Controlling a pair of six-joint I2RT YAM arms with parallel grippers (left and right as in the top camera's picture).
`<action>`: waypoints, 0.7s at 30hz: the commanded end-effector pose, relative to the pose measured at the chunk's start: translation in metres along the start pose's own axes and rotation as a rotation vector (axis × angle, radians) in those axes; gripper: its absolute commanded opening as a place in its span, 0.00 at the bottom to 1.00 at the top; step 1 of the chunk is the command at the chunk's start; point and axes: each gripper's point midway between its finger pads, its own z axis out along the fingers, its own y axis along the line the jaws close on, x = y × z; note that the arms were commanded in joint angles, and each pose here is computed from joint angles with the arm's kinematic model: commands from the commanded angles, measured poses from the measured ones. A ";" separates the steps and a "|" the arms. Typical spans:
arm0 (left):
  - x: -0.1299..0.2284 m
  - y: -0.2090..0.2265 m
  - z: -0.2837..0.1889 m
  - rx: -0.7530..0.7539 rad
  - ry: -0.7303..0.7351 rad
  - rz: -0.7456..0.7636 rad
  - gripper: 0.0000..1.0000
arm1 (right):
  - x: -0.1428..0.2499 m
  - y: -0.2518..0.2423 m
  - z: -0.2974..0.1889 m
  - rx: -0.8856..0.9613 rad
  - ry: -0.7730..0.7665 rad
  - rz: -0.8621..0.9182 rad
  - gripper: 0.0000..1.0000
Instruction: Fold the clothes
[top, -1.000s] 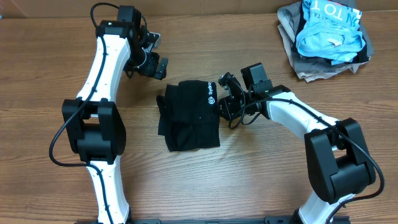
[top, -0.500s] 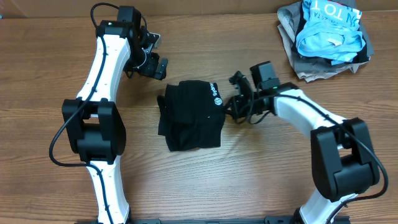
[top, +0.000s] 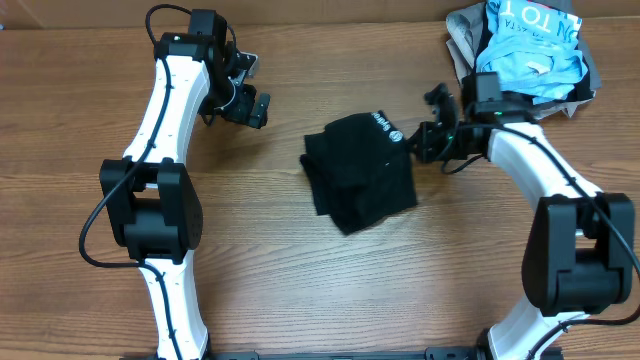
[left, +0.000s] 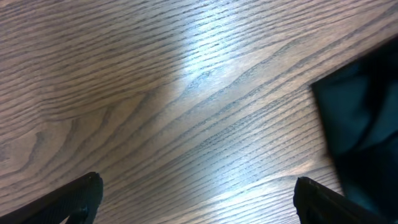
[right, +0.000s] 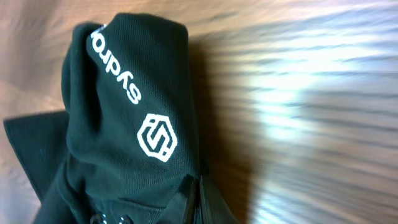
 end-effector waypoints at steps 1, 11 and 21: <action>0.001 0.002 0.007 0.006 0.008 -0.023 1.00 | -0.033 -0.016 -0.024 0.032 -0.094 0.000 0.04; -0.006 0.006 0.007 -0.002 -0.022 -0.029 1.00 | -0.100 0.016 -0.100 0.093 -0.196 -0.054 0.76; -0.010 0.037 0.001 -0.022 -0.067 -0.115 1.00 | -0.057 0.094 -0.074 0.102 -0.001 -0.216 1.00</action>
